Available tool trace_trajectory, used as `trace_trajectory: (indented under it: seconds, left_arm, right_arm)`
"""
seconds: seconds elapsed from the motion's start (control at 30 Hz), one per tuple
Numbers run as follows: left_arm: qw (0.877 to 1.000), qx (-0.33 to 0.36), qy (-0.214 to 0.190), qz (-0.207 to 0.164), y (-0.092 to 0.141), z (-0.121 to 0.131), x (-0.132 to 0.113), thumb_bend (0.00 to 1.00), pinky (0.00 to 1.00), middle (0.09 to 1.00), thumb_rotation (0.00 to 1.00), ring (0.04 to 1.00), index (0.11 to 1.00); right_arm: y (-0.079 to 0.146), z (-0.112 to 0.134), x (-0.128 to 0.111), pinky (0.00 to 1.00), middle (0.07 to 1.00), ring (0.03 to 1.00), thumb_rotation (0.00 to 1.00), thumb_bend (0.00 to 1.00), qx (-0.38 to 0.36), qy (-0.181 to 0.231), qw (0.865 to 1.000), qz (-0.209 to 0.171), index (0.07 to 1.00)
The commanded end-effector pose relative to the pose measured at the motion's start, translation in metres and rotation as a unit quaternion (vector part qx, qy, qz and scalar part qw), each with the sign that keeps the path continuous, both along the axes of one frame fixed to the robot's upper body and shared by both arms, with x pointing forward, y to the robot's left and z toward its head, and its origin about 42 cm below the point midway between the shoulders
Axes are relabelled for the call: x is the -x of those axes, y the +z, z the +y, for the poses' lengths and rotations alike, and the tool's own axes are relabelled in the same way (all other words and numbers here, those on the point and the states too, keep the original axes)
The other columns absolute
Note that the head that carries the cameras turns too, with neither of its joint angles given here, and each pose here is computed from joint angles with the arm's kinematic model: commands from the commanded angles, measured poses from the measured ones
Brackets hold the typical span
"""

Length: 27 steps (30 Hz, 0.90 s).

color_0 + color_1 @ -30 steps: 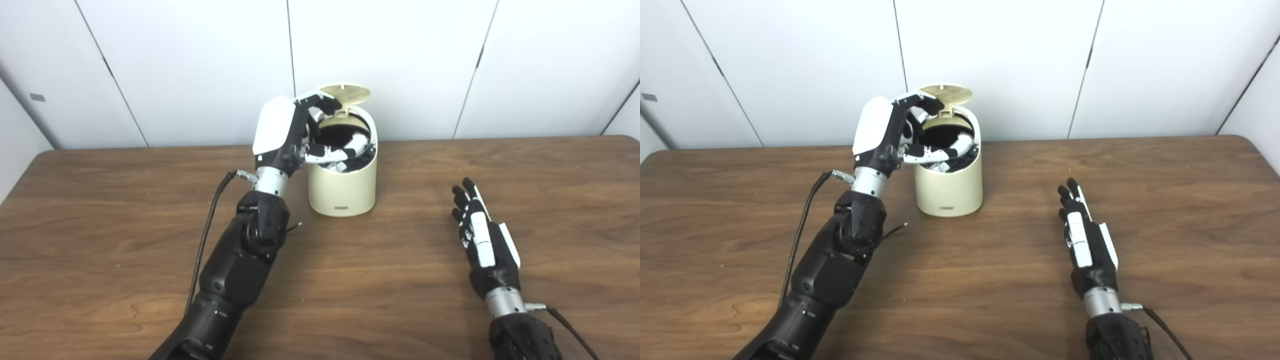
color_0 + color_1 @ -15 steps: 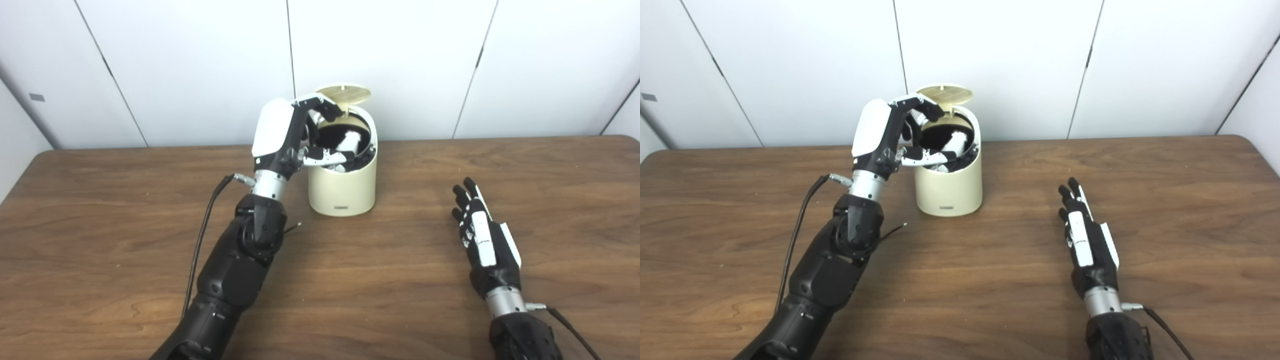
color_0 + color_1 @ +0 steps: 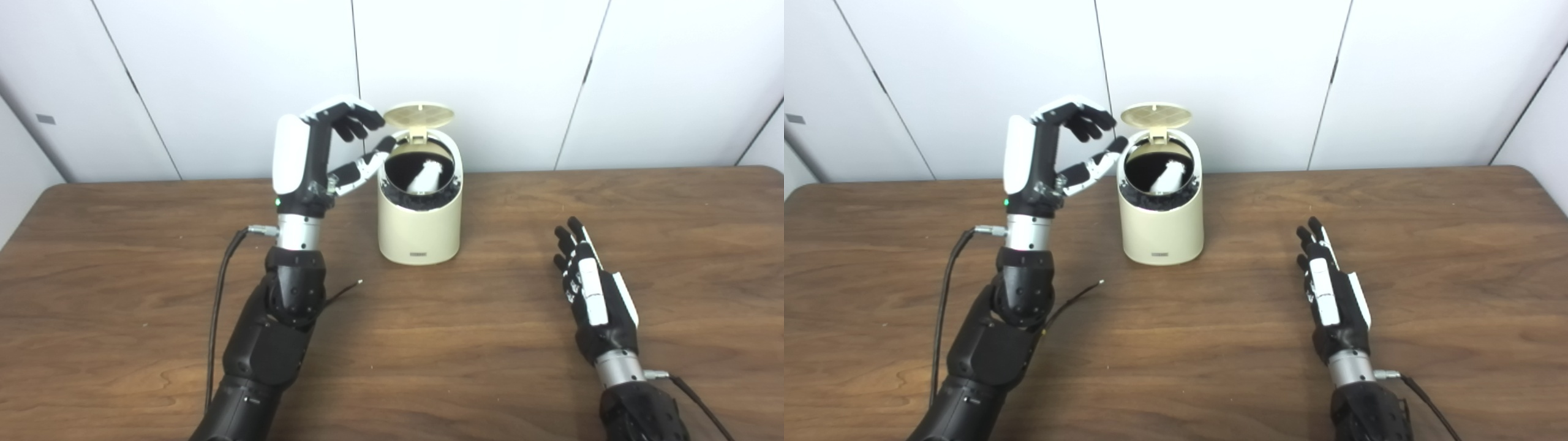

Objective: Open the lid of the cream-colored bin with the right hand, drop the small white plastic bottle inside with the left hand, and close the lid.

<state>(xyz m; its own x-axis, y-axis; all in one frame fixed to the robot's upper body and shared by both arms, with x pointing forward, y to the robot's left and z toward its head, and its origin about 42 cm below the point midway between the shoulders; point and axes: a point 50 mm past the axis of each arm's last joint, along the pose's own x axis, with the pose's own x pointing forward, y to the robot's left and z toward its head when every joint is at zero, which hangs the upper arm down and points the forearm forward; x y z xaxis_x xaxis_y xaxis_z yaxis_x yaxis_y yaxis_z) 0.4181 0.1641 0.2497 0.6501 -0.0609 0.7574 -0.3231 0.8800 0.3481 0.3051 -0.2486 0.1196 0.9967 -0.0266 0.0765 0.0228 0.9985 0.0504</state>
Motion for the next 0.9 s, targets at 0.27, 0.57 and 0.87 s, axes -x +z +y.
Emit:
trace_trajectory:
  seconds: [0.27,0.57,0.87]
  left_arm:
    - [0.996,0.077,0.021,0.027,0.018,0.036,0.027,0.49,0.28,0.53,0.0,0.408,0.5]
    - [0.968,0.123,0.016,0.219,-0.011,0.067,0.044,0.47,0.64,0.669,0.4,0.644,0.658]
    - [0.927,0.161,-0.058,0.334,-0.037,0.075,0.062,0.48,0.99,0.992,1.0,0.992,0.994]
  right_arm:
    - [-0.019,-0.009,0.009,0.96,0.961,0.997,0.88,0.63,-0.021,0.006,1.0,0.022,0.977]
    - [0.003,-0.001,0.005,0.91,0.945,0.962,0.87,0.59,0.004,0.01,1.0,-0.02,0.95]
    - [0.04,0.004,-0.008,0.93,0.943,0.966,0.94,0.63,0.076,0.004,0.994,-0.076,0.938]
